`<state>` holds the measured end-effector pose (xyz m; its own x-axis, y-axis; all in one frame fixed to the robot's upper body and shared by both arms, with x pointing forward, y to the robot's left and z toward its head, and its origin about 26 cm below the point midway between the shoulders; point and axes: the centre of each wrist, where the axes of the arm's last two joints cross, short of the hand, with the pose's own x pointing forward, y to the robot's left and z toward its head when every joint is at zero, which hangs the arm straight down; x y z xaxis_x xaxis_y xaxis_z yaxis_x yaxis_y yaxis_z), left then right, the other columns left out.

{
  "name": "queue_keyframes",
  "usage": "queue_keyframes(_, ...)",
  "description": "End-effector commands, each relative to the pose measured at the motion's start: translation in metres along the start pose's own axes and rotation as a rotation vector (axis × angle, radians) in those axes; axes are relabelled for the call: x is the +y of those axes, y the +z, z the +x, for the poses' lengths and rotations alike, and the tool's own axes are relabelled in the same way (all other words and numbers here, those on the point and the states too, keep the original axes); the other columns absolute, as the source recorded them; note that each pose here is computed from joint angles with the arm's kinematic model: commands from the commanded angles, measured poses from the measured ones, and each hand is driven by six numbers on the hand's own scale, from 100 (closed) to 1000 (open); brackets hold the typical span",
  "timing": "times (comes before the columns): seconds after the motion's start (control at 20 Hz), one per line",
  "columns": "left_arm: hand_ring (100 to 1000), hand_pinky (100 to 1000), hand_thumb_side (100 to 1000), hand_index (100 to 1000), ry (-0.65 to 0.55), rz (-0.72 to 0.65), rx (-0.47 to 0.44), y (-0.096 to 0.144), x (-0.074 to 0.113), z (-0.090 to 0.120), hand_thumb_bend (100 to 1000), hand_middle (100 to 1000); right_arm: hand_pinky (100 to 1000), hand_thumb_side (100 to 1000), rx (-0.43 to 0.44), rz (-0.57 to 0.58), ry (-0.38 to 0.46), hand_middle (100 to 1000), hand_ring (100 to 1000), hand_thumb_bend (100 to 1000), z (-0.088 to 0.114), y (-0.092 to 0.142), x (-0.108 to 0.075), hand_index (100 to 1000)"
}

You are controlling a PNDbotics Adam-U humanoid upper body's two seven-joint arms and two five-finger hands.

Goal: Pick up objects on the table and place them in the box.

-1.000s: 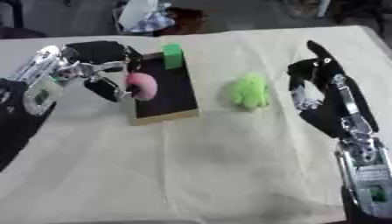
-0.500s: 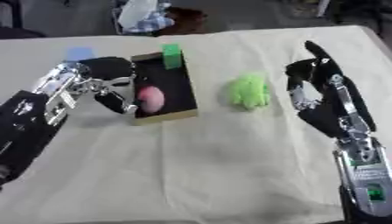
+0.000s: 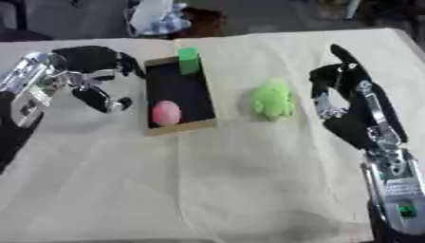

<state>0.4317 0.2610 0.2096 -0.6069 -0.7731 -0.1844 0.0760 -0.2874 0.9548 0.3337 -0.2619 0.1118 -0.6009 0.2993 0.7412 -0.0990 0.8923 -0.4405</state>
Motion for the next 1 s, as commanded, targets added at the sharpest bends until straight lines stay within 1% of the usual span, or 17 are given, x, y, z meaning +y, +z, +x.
queue_keyframes(0.05, 742, 794, 254, 892, 0.004, 0.051, 0.11, 0.024, 0.022, -0.03, 274, 786, 802, 471, -0.017, 0.001, 0.013, 669, 732, 100, 0.003, -0.002, -0.005, 994)
queue_keyframes(0.1, 749, 798, 259, 898, 0.008, 0.047, 0.142, 0.028, 0.022, -0.038, 298, 794, 802, 471, -0.017, 0.002, 0.013, 669, 732, 100, 0.003, -0.002, -0.005, 994)
queue_keyframes(0.15, 762, 804, 269, 907, 0.007, 0.042, 0.171, 0.03, 0.023, -0.045, 343, 806, 802, 471, -0.016, 0.002, 0.013, 669, 732, 100, 0.003, -0.002, -0.005, 994)
queue_keyframes(0.3, 780, 810, 285, 921, -0.012, 0.019, 0.256, 0.034, 0.023, -0.064, 413, 824, 802, 474, -0.014, 0.003, 0.013, 669, 732, 100, 0.003, -0.002, -0.005, 994)
queue_keyframes(0.35, 787, 813, 310, 929, -0.018, 0.01, 0.283, 0.034, 0.022, -0.069, 437, 832, 802, 473, -0.013, 0.003, 0.012, 669, 732, 100, 0.002, -0.002, -0.005, 994)
queue_keyframes(0.45, 787, 814, 343, 932, -0.021, -0.013, 0.33, 0.03, 0.018, -0.077, 427, 834, 802, 474, -0.013, 0.005, 0.01, 669, 732, 100, 0.002, -0.002, -0.005, 995)
queue_keyframes(0.55, 793, 817, 408, 935, -0.005, -0.028, 0.365, 0.025, 0.011, -0.084, 410, 842, 802, 473, -0.015, 0.006, 0.009, 669, 732, 100, 0.002, -0.002, -0.005, 995)
queue_keyframes(0.65, 806, 822, 464, 945, 0.016, -0.042, 0.398, 0.019, 0.004, -0.09, 417, 856, 802, 472, -0.018, 0.007, 0.008, 669, 732, 100, 0.003, -0.003, -0.005, 995)
queue_keyframes(0.7, 812, 825, 471, 953, 0.023, -0.045, 0.418, 0.017, 0.001, -0.092, 418, 863, 802, 472, -0.019, 0.007, 0.007, 669, 732, 100, 0.003, -0.004, -0.005, 995)
queue_keyframes(0.75, 817, 827, 469, 956, 0.027, -0.046, 0.437, 0.014, -0.002, -0.093, 414, 867, 802, 472, -0.02, 0.008, 0.006, 669, 732, 100, 0.003, -0.004, -0.005, 995)
queue_keyframes(0.9, 834, 835, 422, 957, 0.041, -0.035, 0.488, 0.008, -0.01, -0.097, 411, 879, 802, 472, -0.028, 0.013, 0.004, 669, 732, 100, 0.004, -0.006, -0.004, 995)
queue_keyframes(1.0, 835, 836, 398, 954, 0.051, -0.032, 0.51, 0.007, -0.015, -0.101, 389, 878, 802, 473, -0.034, 0.017, 0.003, 668, 732, 100, 0.004, -0.008, -0.004, 995)
